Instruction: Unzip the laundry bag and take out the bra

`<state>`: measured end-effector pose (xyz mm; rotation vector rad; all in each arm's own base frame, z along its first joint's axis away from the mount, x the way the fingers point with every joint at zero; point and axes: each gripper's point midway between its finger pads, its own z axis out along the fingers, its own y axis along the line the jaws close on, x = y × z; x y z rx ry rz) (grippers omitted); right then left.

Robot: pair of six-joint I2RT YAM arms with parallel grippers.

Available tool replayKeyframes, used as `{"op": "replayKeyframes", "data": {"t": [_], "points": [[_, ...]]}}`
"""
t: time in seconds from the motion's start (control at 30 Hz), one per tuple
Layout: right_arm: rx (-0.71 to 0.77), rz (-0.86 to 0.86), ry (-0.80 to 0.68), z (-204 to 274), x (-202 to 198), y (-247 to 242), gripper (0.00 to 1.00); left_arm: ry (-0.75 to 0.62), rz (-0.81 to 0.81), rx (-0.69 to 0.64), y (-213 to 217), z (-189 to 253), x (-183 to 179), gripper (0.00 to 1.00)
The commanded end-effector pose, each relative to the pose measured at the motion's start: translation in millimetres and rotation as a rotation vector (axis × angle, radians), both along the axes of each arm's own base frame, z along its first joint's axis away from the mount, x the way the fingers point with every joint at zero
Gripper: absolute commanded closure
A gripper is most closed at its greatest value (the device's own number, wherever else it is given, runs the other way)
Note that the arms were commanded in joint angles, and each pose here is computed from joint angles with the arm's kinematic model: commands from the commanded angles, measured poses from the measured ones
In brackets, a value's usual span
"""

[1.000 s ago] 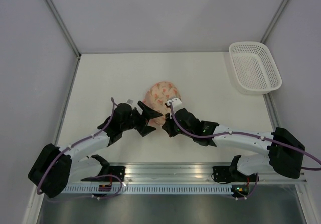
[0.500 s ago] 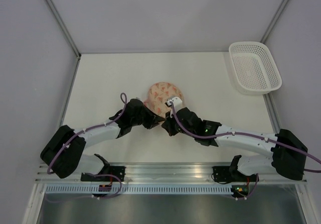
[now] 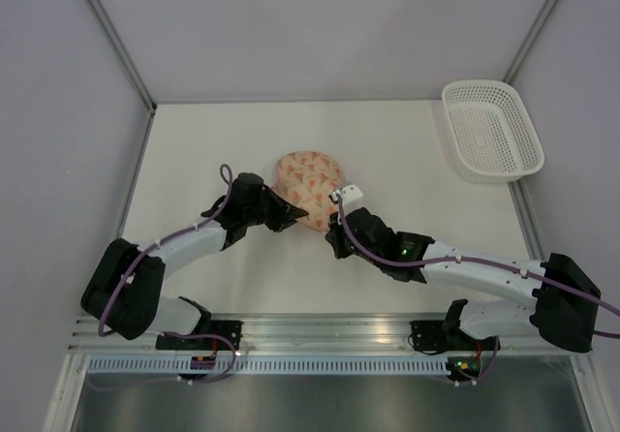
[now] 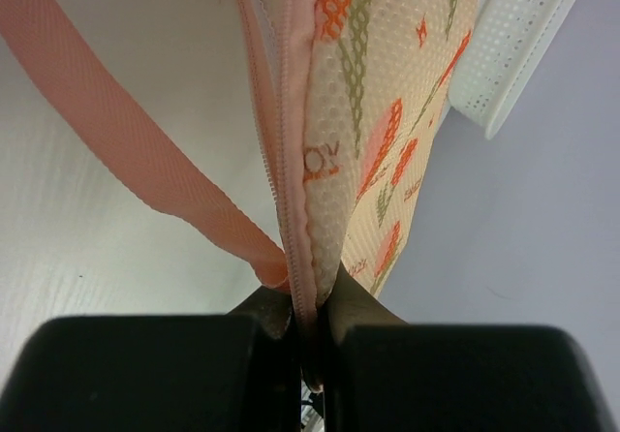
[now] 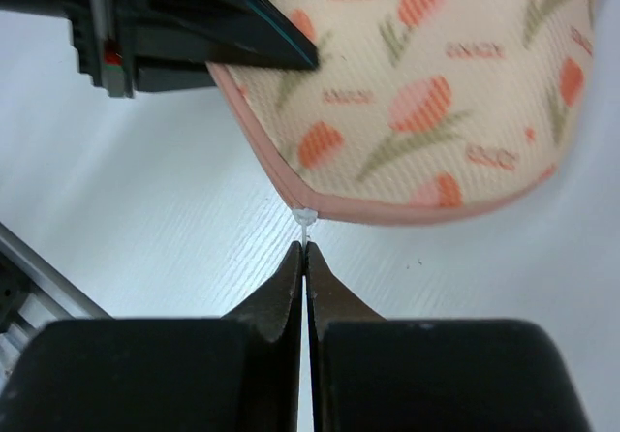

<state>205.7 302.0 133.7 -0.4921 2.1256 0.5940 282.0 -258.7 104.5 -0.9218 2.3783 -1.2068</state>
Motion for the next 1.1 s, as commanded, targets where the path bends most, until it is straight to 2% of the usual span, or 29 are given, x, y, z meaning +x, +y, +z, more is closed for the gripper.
{"op": "replayKeyframes", "data": {"t": [0.0, 0.2, 0.27, 0.4, 0.53, 0.63, 0.77, 0.83, 0.87, 1.07], "points": [[-0.042, -0.053, 0.022, -6, -4, -14, 1.0, -0.148, 0.042, 0.028, 25, 36, 36, 0.98], [-0.095, -0.142, 0.02, -15, 6, -31, 1.0, -0.182, -0.115, 0.005, 28, 44, 39, 0.98], [-0.124, -0.165, 0.024, -22, 11, -36, 1.0, -0.185, -0.191, -0.032, 24, 50, 34, 0.98], [-0.153, -0.206, 0.037, -33, 20, -46, 1.0, -0.186, -0.309, -0.019, 29, 41, 22, 0.98], [-0.151, -0.236, 0.044, -37, 27, -53, 1.0, -0.159, -0.345, -0.006, 38, 34, 10, 0.98], [-0.08, -0.161, 0.058, -29, 21, -37, 1.0, -0.138, -0.338, -0.01, 40, 28, 6, 0.98], [0.076, 0.039, 0.103, -10, -2, 3, 1.0, -0.123, -0.297, -0.034, 38, 23, 11, 0.98], [0.104, 0.099, 0.114, -6, -12, 14, 0.92, -0.117, -0.286, -0.058, 31, 25, 13, 0.98], [0.115, 0.106, 0.115, -4, -13, 16, 0.84, -0.109, -0.278, -0.059, 30, 25, 15, 0.98], [0.163, 0.136, 0.088, 11, -10, 28, 0.67, -0.135, -0.256, -0.08, 11, 39, 27, 0.98]]}}
